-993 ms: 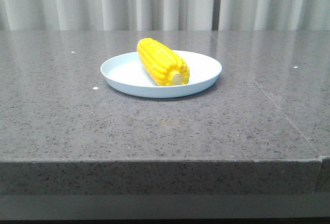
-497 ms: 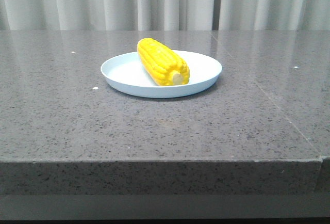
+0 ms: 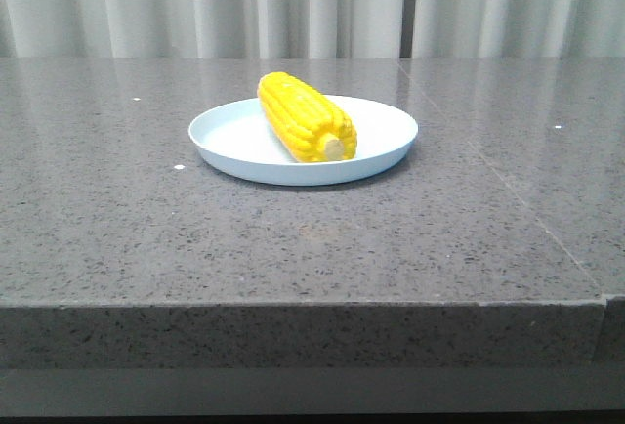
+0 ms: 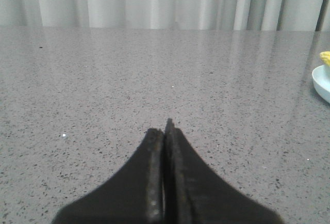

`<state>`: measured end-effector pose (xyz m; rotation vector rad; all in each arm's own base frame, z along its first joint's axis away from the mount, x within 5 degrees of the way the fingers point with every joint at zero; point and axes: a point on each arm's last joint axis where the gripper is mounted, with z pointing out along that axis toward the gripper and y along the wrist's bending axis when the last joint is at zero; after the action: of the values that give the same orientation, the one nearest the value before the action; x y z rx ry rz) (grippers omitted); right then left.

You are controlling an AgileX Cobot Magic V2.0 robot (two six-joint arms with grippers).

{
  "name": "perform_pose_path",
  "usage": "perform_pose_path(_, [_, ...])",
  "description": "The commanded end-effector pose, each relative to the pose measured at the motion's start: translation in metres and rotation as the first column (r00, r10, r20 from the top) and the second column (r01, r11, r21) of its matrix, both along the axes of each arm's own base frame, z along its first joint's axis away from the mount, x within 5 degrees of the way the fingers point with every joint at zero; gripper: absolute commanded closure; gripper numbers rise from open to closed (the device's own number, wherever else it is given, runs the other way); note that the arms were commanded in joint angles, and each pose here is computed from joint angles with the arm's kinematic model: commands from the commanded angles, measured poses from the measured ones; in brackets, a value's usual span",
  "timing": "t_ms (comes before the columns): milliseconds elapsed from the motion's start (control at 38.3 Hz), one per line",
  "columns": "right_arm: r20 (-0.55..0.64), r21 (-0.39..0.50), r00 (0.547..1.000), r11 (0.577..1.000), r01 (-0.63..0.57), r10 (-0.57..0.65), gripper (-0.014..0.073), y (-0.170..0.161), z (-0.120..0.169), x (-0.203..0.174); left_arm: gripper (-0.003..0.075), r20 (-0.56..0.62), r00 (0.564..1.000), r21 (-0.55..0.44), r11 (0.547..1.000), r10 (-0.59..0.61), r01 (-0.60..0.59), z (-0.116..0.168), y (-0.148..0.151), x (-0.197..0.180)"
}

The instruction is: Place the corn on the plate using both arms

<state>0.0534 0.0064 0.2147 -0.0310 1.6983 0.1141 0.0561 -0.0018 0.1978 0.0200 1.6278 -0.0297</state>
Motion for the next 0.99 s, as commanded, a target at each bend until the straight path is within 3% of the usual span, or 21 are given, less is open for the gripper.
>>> perform_pose_path(0, [0.118, 0.018, 0.992, 0.999, 0.042, -0.043, 0.0715, -0.003, 0.004, 0.0, 0.0741, 0.076, 0.997, -0.008, 1.0, 0.001, -0.001, 0.0, 0.0, 0.0])
perform_pose_path(183, [0.089, 0.032, 0.995, 0.998, 0.052, -0.054, 0.0715, -0.003, -0.015, 0.001, 0.0741, 0.076, 0.997, -0.008, 1.0, 0.001, -0.001, 0.0, 0.0, 0.0])
perform_pose_path(967, [0.081, 0.031, 0.995, 0.998, 0.05, -0.052, 0.0715, -0.003, -0.016, 0.001, 0.0741, 0.076, 0.997, -0.008, 1.0, 0.001, -0.001, 0.0, 0.0, 0.0])
